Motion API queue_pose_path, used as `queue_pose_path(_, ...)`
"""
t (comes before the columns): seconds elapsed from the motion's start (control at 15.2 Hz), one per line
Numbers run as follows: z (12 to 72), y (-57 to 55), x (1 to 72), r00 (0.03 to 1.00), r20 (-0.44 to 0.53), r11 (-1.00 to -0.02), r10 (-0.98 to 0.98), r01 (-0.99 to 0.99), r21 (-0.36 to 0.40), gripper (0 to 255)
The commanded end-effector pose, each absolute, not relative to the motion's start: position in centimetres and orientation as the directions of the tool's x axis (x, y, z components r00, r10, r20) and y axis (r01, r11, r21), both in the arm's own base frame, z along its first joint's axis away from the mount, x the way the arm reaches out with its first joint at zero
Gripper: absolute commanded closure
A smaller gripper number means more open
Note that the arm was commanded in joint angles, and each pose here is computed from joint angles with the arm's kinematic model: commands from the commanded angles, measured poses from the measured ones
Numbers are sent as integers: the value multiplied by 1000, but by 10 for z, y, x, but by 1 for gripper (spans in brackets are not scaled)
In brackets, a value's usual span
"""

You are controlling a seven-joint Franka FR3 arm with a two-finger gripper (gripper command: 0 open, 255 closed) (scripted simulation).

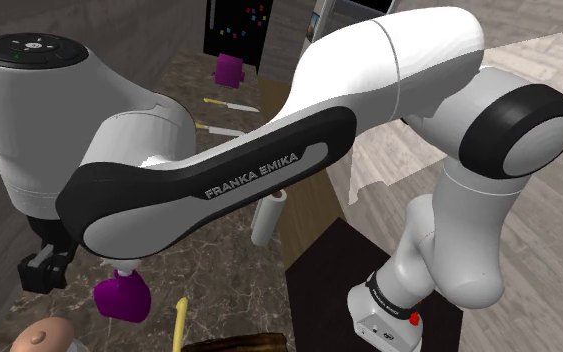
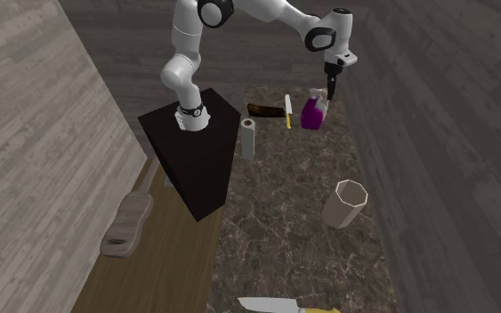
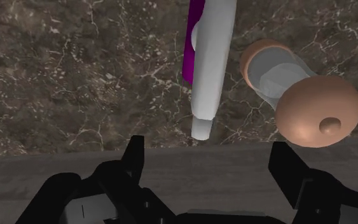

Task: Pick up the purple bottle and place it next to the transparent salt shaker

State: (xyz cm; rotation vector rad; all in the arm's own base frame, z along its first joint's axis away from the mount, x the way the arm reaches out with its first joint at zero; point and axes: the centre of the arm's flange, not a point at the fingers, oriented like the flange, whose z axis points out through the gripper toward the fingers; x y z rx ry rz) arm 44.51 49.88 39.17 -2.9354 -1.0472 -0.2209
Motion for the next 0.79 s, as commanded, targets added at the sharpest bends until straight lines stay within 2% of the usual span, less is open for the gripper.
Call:
queue_pose_path(0.0, 392, 499, 445, 765, 139, -775, 629, 631, 31, 0)
queue_pose_path(0.26, 441, 496, 439, 765, 139, -775, 629, 631, 31, 0)
queue_pose_path(0.73, 441, 496, 439, 765, 139, -775, 629, 631, 31, 0)
